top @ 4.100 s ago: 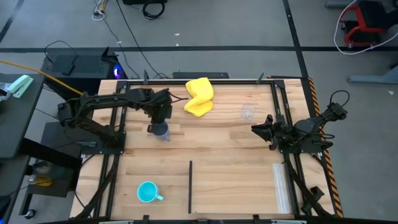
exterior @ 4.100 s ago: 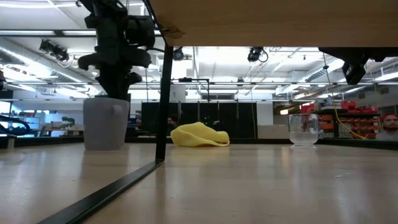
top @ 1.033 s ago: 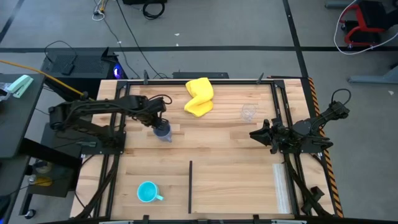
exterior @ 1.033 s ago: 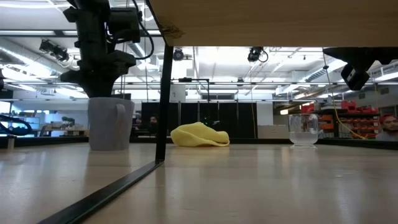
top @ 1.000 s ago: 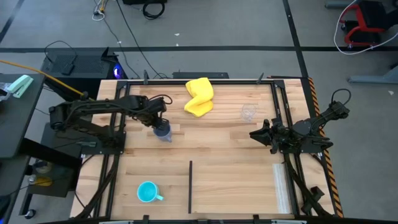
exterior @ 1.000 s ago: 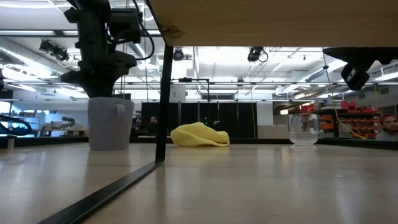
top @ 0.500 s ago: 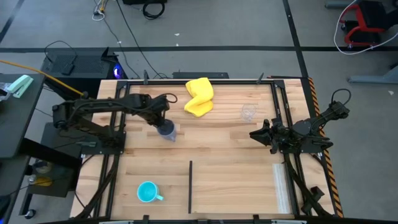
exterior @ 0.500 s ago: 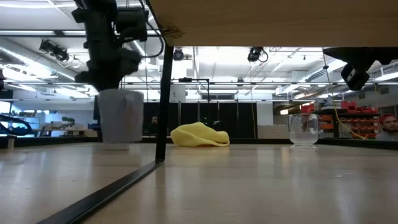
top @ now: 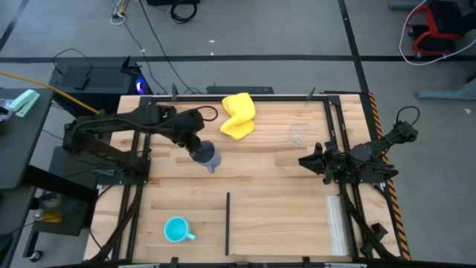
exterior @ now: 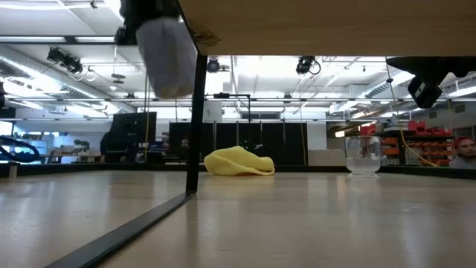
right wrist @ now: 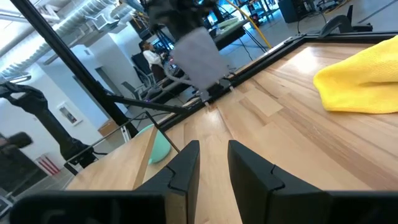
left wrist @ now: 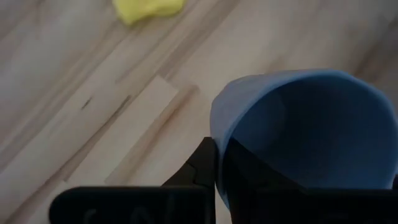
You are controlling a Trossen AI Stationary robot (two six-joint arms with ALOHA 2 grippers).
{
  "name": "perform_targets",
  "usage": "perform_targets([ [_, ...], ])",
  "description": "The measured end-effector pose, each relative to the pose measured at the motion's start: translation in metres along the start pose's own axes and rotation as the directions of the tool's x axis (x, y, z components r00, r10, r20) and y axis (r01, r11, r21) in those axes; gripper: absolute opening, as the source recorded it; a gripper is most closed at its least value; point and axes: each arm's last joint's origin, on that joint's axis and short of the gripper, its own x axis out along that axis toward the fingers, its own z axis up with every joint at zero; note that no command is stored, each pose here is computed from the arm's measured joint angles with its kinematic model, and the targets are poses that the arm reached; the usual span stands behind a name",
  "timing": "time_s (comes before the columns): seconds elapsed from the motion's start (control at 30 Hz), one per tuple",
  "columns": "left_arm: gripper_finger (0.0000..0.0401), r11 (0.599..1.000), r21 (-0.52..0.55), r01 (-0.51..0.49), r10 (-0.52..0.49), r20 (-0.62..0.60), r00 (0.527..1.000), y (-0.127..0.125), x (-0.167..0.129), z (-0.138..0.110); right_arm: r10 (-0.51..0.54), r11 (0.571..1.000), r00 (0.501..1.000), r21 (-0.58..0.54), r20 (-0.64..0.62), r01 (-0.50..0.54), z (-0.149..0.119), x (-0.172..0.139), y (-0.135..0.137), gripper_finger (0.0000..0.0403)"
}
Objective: Stack small to large cups/mugs on shelf
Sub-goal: Put the blue mug on the shelf
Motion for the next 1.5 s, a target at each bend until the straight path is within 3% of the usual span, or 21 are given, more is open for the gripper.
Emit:
perform_targets([
  [0.27, 0.0019, 0.991, 0.100, 0.092, -0.101, 0.092, 0.991, -0.038, -0.045, 0.006, -0.001, 1.000, 1.000, -0.002, 0.000, 0.001, 0.000, 0.000, 0.000, 0.0091],
  [0.5, 0.0019, 0.962, 0.235, 0.141, -0.164, 0.083, 0.983, -0.083, -0.052, 0.017, -0.022, 1.000, 1.000, -0.014, 0.003, 0.022, 0.000, 0.001, 0.000, 0.0091],
  [0.77, 0.0019, 0.929, 0.345, 0.135, -0.147, 0.010, 0.989, -0.130, -0.045, 0.028, -0.026, 1.000, 1.000, -0.016, 0.001, 0.026, -0.001, 0.001, -0.001, 0.0091],
  [1.07, 0.0019, 0.899, 0.395, 0.190, -0.182, -0.056, 0.982, -0.170, -0.032, 0.031, -0.023, 1.000, 1.000, -0.013, 0.004, 0.023, 0.000, 0.001, 0.000, 0.0091],
  [1.5, 0.0019, 0.874, 0.417, 0.249, -0.194, -0.170, 0.966, -0.193, 0.001, 0.018, 0.008, 0.999, 0.999, -0.038, 0.049, -0.006, 0.021, -0.002, 0.012, 0.0091],
])
